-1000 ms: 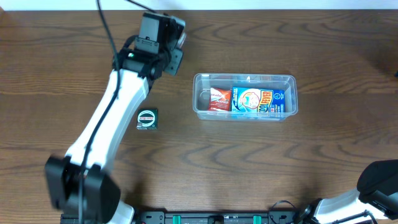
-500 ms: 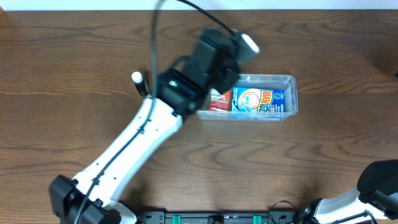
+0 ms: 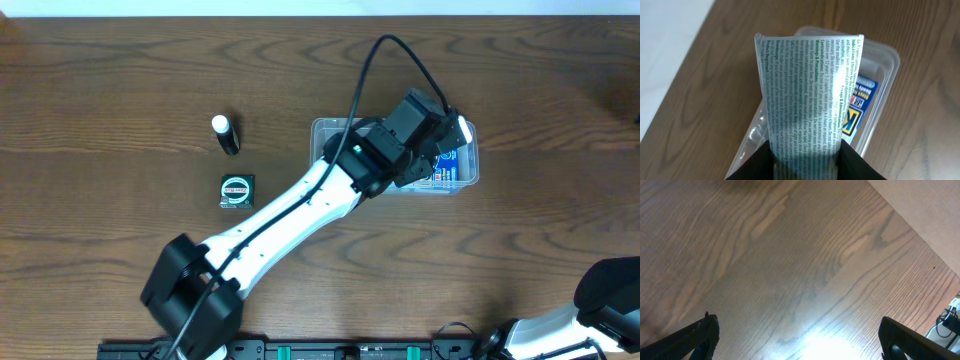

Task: Pack container
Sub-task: 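Lower the white-green box into the container's right side and release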

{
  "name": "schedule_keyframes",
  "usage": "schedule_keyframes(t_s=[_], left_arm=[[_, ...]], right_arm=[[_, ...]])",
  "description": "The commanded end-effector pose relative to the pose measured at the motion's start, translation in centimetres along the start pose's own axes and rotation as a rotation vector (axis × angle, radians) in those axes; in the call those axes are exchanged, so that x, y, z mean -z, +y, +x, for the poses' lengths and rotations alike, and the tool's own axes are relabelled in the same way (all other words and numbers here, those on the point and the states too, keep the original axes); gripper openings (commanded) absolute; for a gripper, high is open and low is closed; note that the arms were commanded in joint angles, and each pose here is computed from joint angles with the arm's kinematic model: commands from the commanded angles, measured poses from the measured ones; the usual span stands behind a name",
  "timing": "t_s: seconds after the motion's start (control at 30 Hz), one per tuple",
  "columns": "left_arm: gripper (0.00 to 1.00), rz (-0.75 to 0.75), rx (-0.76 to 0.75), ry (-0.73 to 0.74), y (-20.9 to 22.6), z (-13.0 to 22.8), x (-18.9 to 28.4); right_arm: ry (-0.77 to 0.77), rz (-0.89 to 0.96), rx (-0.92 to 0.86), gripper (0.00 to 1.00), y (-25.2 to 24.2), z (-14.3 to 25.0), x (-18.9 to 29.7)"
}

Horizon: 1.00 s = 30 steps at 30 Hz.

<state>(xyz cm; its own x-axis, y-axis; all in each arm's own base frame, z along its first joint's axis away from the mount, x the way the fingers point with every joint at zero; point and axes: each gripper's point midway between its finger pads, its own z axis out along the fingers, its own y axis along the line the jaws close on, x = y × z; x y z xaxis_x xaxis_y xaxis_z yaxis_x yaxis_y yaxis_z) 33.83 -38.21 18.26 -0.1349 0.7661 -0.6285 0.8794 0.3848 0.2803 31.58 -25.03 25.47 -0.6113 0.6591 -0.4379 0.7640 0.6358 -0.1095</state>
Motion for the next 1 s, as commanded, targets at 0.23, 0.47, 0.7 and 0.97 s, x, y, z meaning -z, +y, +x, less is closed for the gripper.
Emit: schedule_keyframes(t_s=[0.23, 0.47, 0.7, 0.97], left_arm=[[0.36, 0.102, -0.131, -0.064, -2.0, -0.8, -2.5], [0.36, 0.108, -0.181, -0.062, -2.3, -0.4, -4.4], [0.36, 0.111, -0.199, -0.06, -2.6, 0.0, -5.9], [0.38, 0.127, -0.199, -0.033, -3.1, 1.1, -7.3]], right_arm=[[-0.012, 0.005, -0.004, 0.99, -0.5, -0.2, 0.4], [-0.012, 0.005, -0.004, 0.99, -0.5, -0.2, 0.4], [-0.012, 0.005, -0.004, 0.99, -0.5, -0.2, 0.4], [-0.012, 0.005, -0.004, 0.99, -0.5, -0.2, 0.4]])
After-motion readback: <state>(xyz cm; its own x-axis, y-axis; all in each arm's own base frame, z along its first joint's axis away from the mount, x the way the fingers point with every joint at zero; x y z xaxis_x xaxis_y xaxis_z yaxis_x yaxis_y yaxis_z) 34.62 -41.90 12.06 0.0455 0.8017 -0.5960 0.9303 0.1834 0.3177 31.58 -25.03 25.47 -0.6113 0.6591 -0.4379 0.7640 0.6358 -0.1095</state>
